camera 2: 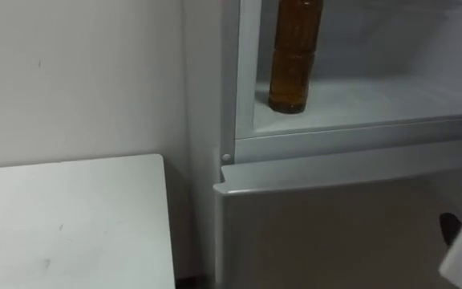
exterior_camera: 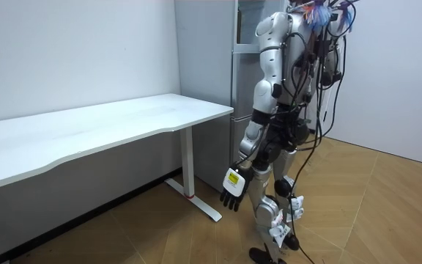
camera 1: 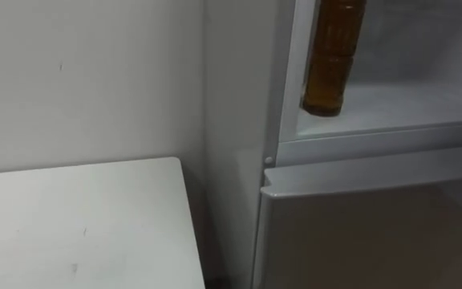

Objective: Put the bottle in the upper fridge

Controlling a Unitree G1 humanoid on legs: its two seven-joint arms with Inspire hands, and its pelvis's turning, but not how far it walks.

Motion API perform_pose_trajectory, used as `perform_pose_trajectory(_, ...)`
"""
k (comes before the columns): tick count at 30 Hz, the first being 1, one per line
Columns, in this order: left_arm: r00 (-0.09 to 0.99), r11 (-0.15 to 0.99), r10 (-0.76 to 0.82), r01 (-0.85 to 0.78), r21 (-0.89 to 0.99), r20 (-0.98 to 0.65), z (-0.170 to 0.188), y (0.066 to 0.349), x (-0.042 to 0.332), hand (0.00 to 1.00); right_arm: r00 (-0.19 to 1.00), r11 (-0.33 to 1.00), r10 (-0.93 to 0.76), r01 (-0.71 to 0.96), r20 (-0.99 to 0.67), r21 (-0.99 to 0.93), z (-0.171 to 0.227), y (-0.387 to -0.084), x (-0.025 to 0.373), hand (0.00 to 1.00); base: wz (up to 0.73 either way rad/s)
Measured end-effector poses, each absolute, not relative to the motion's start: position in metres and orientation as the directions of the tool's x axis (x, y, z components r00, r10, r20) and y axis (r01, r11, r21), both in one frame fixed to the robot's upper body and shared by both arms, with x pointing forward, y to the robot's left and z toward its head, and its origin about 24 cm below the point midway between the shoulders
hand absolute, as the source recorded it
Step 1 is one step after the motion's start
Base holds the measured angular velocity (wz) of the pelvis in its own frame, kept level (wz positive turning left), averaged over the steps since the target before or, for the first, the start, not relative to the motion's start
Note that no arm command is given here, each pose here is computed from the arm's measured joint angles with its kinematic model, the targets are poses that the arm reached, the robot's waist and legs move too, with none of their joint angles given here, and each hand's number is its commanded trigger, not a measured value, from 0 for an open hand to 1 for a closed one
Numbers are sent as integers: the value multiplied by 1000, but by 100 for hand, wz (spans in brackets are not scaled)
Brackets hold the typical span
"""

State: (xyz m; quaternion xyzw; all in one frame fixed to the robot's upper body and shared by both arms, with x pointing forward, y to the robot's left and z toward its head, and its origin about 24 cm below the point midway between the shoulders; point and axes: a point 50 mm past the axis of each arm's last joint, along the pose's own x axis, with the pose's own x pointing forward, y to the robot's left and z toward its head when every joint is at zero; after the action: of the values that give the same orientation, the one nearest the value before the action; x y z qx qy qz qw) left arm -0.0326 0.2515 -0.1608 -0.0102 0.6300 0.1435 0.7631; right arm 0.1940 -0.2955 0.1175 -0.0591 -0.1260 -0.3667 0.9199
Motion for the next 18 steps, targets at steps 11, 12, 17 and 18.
perform_pose_trajectory(11, 194, 969, 194, -188, 158, -962, -162, 252, -18, 0, 752, 785, -586, 619, 302, -17, 125, -284, 197, 0, 1)
perform_pose_trajectory(12, 196, 970, 194, -187, 157, -961, -162, 251, -17, 0, 754, 788, -583, 616, 303, -18, 126, -283, 197, 0, 0)
perform_pose_trajectory(17, 200, 979, 183, -132, 158, -963, -162, 251, -13, 0, 785, 819, -544, 574, 296, -20, 123, -272, 202, 0, -2)
perform_pose_trajectory(18, 203, 978, 185, -130, 161, -962, -162, 251, -12, 0, 793, 828, -531, 561, 299, -19, 123, -269, 203, 0, -10)
